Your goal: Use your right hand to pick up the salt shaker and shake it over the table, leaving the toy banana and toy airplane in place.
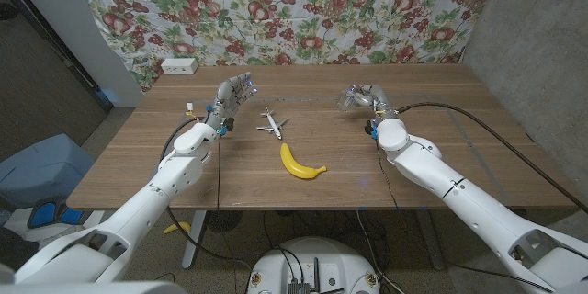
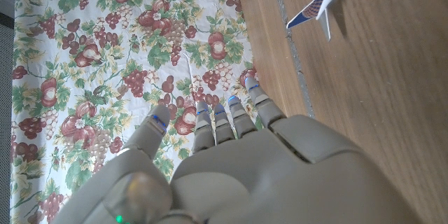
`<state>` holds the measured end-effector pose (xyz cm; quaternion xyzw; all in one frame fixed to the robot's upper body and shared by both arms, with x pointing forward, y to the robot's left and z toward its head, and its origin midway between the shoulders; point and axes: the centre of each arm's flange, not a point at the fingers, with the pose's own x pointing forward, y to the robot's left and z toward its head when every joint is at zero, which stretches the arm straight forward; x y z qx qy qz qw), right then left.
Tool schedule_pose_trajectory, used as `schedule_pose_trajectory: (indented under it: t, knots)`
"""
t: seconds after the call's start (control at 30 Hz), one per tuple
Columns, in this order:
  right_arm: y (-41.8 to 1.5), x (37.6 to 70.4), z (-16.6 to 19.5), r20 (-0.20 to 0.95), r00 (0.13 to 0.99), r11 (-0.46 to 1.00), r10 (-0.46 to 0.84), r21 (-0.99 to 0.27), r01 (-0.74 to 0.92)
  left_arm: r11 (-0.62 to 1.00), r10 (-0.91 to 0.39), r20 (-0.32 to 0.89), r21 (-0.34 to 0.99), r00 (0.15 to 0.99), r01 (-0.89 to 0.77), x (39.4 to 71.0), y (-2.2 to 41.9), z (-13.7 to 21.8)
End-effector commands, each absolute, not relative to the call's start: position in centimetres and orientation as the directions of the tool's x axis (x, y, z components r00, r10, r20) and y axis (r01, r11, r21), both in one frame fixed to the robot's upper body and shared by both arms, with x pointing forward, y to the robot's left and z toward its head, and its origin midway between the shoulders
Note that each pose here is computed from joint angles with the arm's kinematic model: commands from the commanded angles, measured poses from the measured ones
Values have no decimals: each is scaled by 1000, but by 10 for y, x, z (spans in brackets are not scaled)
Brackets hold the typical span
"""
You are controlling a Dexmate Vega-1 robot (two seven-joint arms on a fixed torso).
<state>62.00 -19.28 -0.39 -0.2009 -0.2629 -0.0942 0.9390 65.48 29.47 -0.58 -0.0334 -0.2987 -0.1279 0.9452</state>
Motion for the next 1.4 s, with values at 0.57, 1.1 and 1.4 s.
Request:
schedule_pose_trajectory:
  t: [0.57, 1.1, 1.4]
  knots:
    - [-190, 612, -25, 610, 706, 894, -359, 8, 447, 964, -219, 576, 4, 787, 265, 658, 297, -8]
    - [-195, 614, -5, 594, 804, 889, -34, -350, 296, 962, -223, 575, 0, 787, 273, 660, 297, -9]
    - [-193, 620, 5, 491, 864, 848, 114, -501, 173, 962, -223, 575, 3, 787, 271, 660, 298, -8]
